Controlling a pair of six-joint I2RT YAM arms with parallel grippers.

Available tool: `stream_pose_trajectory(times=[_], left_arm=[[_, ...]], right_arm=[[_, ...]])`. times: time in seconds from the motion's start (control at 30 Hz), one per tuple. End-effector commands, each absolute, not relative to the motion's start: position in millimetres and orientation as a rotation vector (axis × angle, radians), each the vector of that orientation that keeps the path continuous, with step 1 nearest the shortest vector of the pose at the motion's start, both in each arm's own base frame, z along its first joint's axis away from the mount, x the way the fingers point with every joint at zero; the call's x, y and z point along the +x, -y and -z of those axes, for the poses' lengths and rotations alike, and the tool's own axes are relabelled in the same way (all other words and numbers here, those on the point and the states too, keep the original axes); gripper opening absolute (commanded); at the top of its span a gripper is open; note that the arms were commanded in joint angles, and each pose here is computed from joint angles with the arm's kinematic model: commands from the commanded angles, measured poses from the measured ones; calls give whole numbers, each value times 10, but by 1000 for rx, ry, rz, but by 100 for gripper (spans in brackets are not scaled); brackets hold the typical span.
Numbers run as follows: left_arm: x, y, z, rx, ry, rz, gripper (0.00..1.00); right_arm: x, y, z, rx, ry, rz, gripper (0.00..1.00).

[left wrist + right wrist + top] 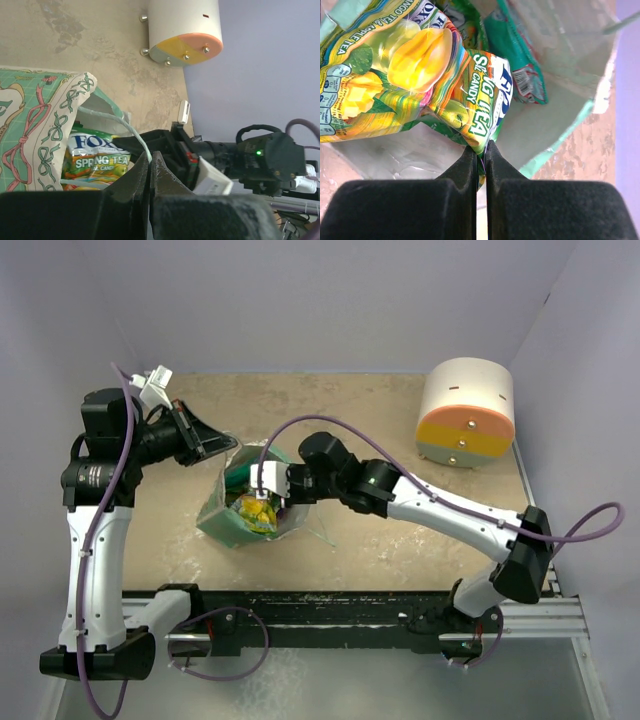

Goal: Take the snacks out of the paper bag

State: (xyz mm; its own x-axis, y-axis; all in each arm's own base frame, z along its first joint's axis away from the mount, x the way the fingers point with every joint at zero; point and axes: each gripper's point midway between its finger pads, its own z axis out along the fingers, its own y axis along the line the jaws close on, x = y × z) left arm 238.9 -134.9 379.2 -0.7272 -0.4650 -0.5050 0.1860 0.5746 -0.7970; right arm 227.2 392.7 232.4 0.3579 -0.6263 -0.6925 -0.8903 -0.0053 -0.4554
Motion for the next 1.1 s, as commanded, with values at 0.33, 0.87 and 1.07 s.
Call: stream_pose_trajectory(times=[0.33, 0.87, 1.07], left_arm=[[2395, 1344, -3907, -185, -2048, 1151, 0], [2397, 1324, -3862, -206, -2073, 1133, 0], [2379, 1316, -3830, -223, -2086, 1130, 0]], right_arm=[[2264, -3363, -3882, -1227, -1287, -340, 0], [2618, -1843, -3240, -142, -1831, -27, 0], [2721, -1654, -2182, -22, -2096, 41, 0]])
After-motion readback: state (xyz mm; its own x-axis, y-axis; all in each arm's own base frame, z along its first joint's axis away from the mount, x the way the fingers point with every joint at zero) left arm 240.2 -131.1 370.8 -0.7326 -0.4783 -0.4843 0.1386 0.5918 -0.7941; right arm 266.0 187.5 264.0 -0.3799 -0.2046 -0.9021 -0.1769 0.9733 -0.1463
